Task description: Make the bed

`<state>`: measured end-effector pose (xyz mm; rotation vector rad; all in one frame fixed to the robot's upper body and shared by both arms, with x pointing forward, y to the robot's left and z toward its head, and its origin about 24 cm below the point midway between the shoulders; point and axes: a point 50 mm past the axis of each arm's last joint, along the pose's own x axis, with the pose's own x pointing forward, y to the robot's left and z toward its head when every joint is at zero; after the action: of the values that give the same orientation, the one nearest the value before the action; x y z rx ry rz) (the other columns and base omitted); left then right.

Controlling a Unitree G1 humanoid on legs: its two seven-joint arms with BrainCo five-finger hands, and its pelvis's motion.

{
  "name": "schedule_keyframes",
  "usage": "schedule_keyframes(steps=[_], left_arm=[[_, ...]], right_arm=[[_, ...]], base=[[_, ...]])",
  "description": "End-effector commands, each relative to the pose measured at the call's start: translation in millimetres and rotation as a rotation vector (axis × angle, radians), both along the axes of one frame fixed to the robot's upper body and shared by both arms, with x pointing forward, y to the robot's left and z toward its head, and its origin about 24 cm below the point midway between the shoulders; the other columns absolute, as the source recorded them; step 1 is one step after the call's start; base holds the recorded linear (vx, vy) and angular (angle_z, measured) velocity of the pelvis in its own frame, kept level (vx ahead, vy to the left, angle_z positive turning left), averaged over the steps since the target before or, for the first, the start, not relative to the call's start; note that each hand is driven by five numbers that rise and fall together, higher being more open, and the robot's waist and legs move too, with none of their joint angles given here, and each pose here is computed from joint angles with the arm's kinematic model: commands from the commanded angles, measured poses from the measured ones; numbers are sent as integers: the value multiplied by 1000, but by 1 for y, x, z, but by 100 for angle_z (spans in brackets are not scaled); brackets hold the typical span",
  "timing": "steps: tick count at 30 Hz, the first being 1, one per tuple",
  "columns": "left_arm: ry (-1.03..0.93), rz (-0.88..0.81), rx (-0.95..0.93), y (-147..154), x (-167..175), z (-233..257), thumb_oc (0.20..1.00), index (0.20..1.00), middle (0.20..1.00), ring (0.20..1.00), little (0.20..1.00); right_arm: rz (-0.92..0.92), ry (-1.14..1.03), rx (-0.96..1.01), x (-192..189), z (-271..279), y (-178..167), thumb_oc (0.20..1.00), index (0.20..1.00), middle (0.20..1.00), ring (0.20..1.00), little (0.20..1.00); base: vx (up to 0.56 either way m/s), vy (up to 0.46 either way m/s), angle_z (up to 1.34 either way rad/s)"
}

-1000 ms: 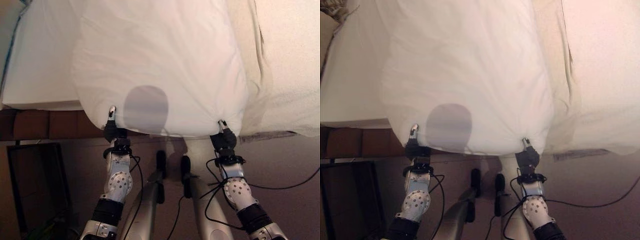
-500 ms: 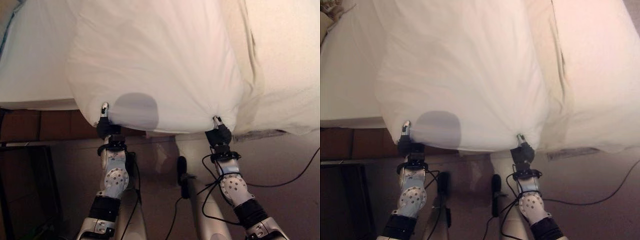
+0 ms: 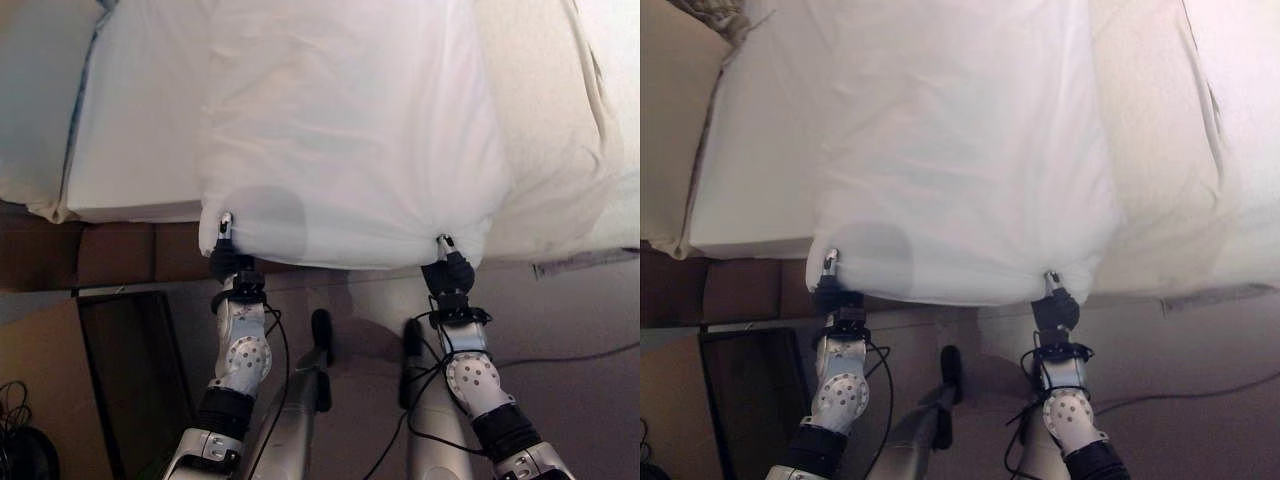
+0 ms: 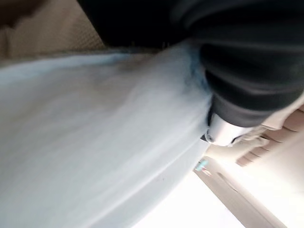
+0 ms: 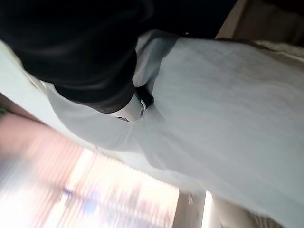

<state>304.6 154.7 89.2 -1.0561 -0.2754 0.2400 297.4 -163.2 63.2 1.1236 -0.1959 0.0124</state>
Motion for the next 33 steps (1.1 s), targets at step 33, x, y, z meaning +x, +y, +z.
schedule_keyframes(steps=[33], left_arm=[[427,504,135,57,15,-35,200,200,200,200,200]], right_arm=[[78,374,-457,18,-68,-6,200,200,200,200,200]], base=[[5,68,6]])
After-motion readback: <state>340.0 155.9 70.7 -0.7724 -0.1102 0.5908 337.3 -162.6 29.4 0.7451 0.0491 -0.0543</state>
